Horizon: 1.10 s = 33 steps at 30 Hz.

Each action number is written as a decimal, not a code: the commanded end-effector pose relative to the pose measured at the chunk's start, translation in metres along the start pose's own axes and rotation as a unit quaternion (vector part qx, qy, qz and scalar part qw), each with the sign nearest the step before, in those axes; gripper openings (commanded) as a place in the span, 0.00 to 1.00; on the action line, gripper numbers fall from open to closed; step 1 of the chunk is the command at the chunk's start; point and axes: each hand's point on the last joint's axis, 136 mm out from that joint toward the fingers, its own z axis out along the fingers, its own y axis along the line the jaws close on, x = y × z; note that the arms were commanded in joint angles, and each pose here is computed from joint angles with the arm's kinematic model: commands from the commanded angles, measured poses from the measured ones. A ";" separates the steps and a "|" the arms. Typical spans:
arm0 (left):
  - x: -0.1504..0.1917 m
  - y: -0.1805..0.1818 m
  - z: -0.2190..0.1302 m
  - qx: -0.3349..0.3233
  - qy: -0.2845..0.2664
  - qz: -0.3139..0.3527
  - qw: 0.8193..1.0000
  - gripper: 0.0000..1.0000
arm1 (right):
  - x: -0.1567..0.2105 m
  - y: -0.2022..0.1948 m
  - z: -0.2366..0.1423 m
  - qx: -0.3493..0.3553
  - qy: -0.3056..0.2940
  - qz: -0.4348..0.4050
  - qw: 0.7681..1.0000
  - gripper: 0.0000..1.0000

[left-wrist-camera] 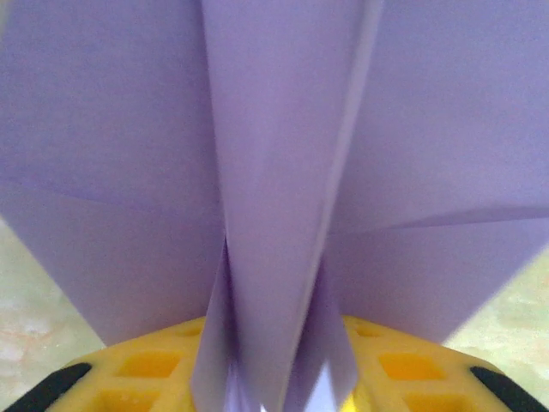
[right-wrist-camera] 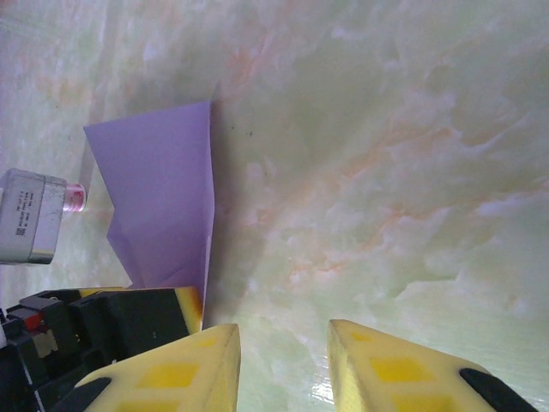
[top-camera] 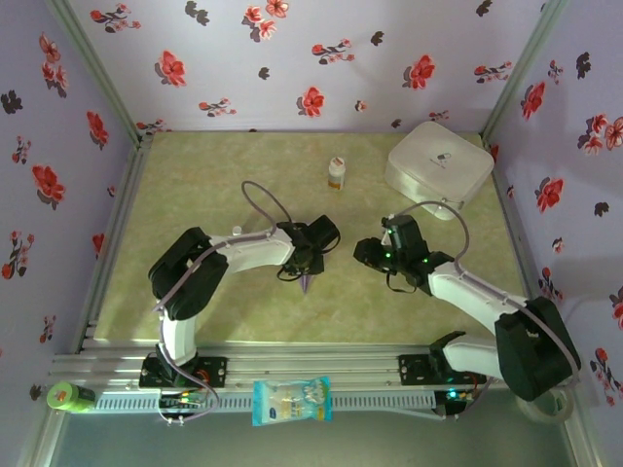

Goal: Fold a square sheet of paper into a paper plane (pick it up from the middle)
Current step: Move the paper plane to the center of the table, then reset both arms

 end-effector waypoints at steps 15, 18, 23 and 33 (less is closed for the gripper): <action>-0.057 0.036 -0.105 0.046 -0.169 -0.030 0.984 0.47 | -0.086 -0.033 -0.087 0.184 -0.180 -0.090 0.962 0.53; -0.063 0.071 -0.112 0.040 -0.195 -0.050 0.979 0.50 | -0.110 -0.044 -0.110 0.240 -0.229 -0.120 0.936 0.62; -0.068 0.141 -0.125 0.003 -0.234 -0.067 0.970 0.55 | -0.143 -0.075 -0.134 0.354 -0.286 -0.166 0.875 0.81; -0.083 0.292 -0.147 -0.167 -0.333 -0.081 0.925 0.95 | -0.173 -0.143 -0.075 0.342 -0.292 -0.180 0.875 0.84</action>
